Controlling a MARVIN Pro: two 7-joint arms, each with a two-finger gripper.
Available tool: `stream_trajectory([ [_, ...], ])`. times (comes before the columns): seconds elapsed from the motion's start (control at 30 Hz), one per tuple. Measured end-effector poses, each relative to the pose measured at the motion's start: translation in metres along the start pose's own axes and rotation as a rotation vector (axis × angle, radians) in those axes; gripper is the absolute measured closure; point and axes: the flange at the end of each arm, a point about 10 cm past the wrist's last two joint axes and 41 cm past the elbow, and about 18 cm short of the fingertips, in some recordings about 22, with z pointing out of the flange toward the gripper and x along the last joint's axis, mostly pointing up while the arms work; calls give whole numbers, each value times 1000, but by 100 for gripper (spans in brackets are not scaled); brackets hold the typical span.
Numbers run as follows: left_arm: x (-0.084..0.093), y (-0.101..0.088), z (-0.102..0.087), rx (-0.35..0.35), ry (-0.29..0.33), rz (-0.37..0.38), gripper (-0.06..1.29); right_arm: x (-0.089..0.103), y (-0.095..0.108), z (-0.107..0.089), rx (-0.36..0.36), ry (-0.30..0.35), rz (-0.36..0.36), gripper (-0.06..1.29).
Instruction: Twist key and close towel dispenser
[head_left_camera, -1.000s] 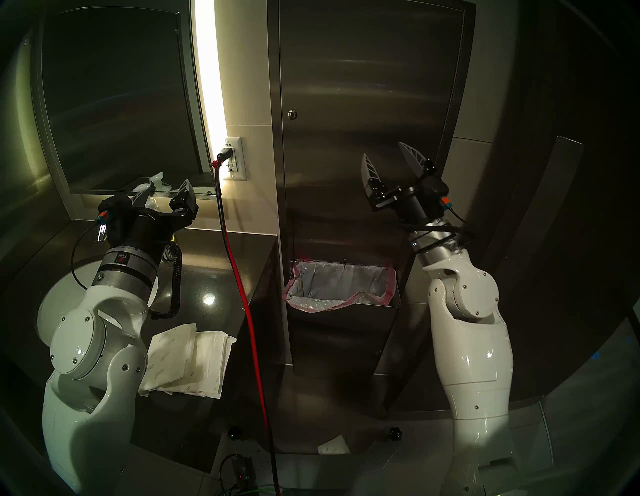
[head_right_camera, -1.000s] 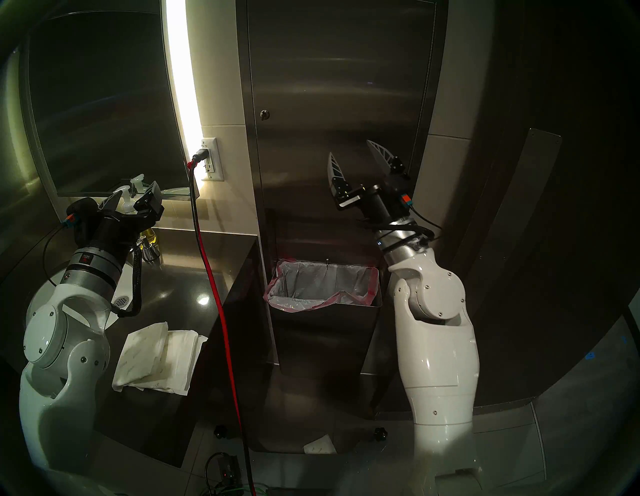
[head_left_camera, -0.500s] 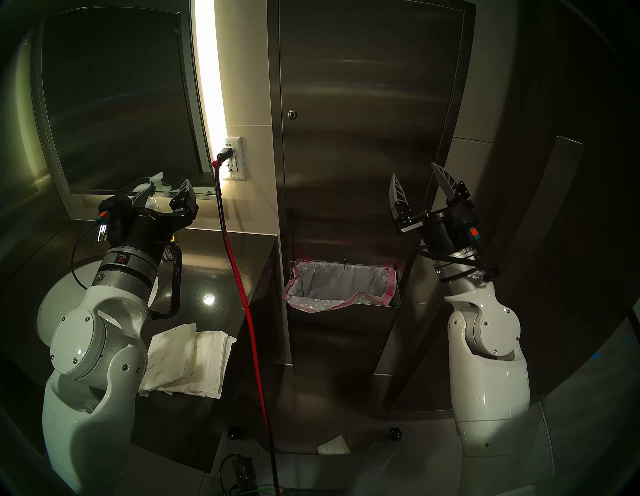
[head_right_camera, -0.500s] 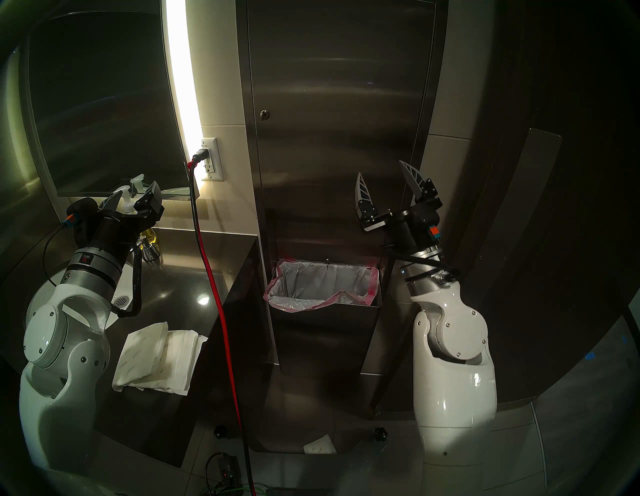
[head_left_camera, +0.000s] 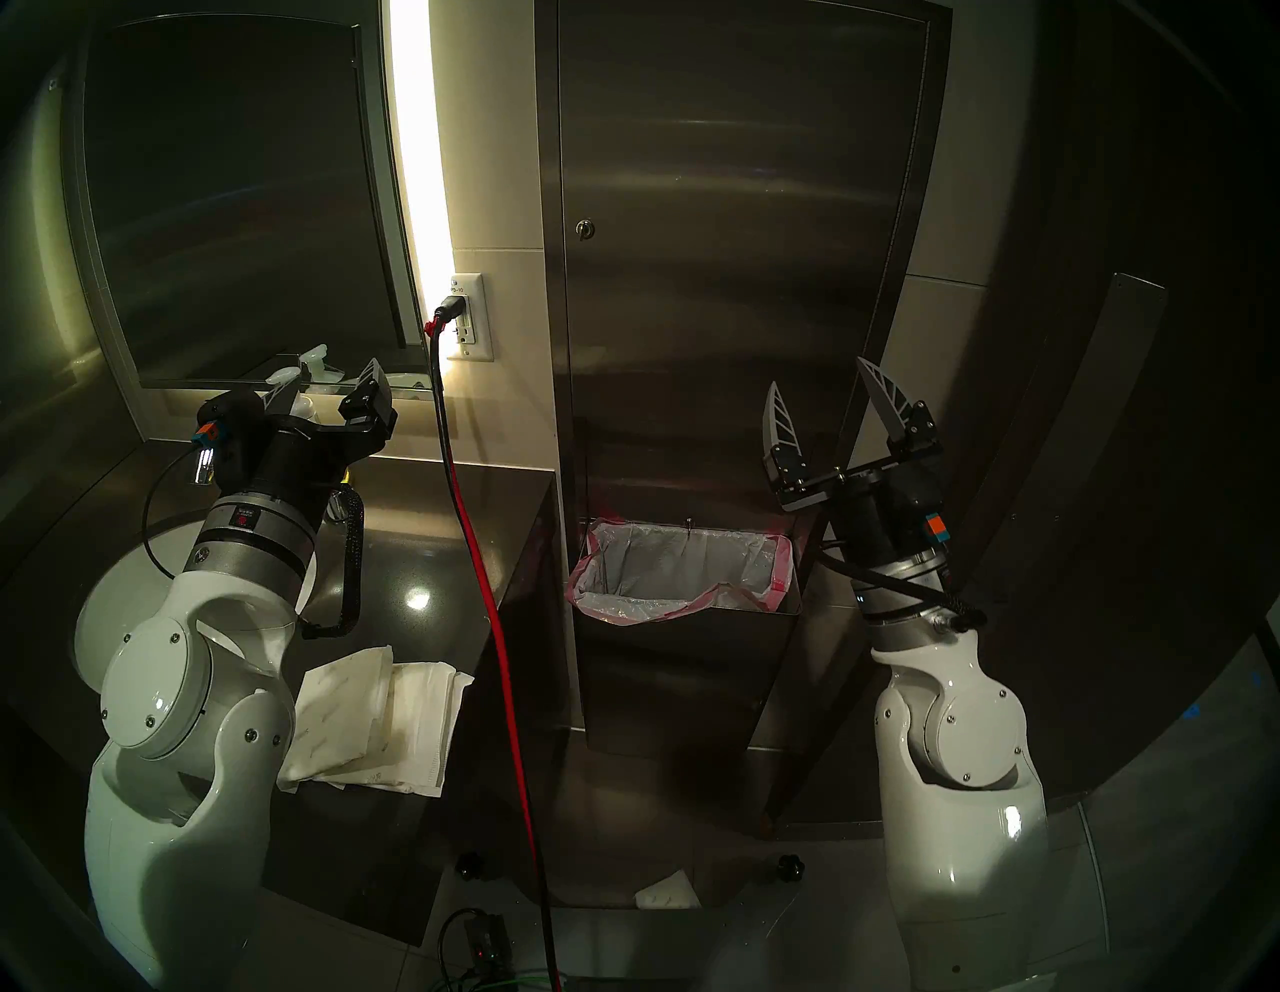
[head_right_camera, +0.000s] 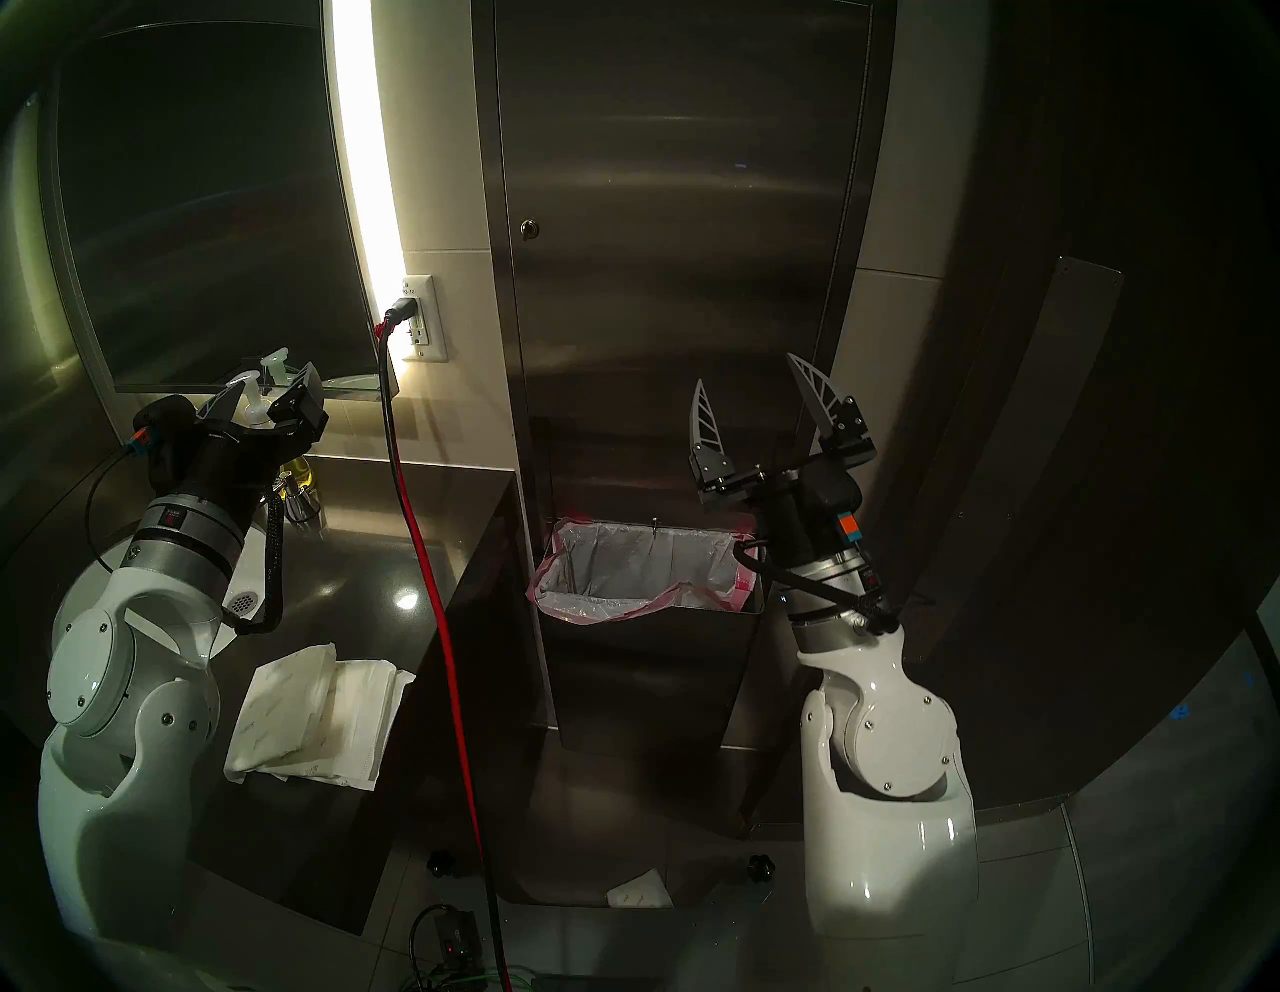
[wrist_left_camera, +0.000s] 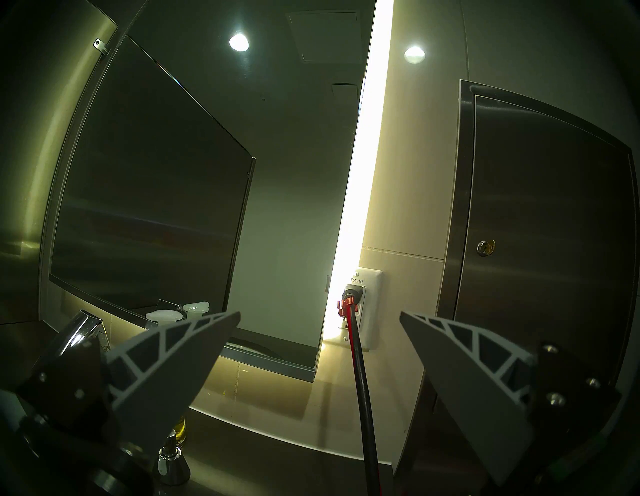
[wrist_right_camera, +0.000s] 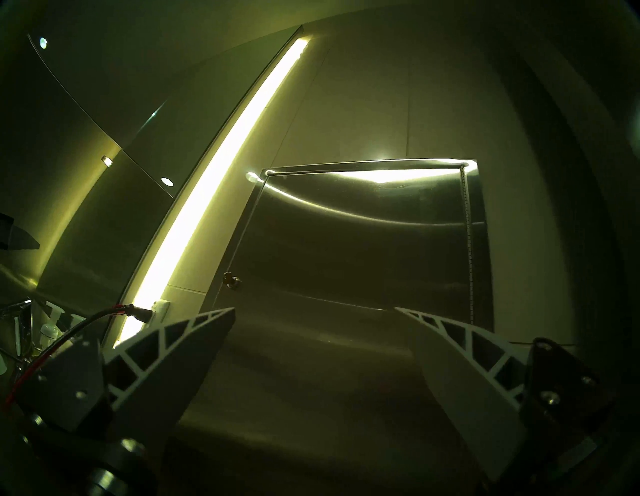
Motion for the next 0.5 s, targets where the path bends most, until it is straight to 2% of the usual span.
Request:
stream_trajectory([
  [0.23,0,0,0,0,0,0,-3,9,-4,-21,-80,-18,-53,3],
  [0.5,0,0,0,0,0,-1,-3,20,-15,-37,-143,-56,-80,3],
])
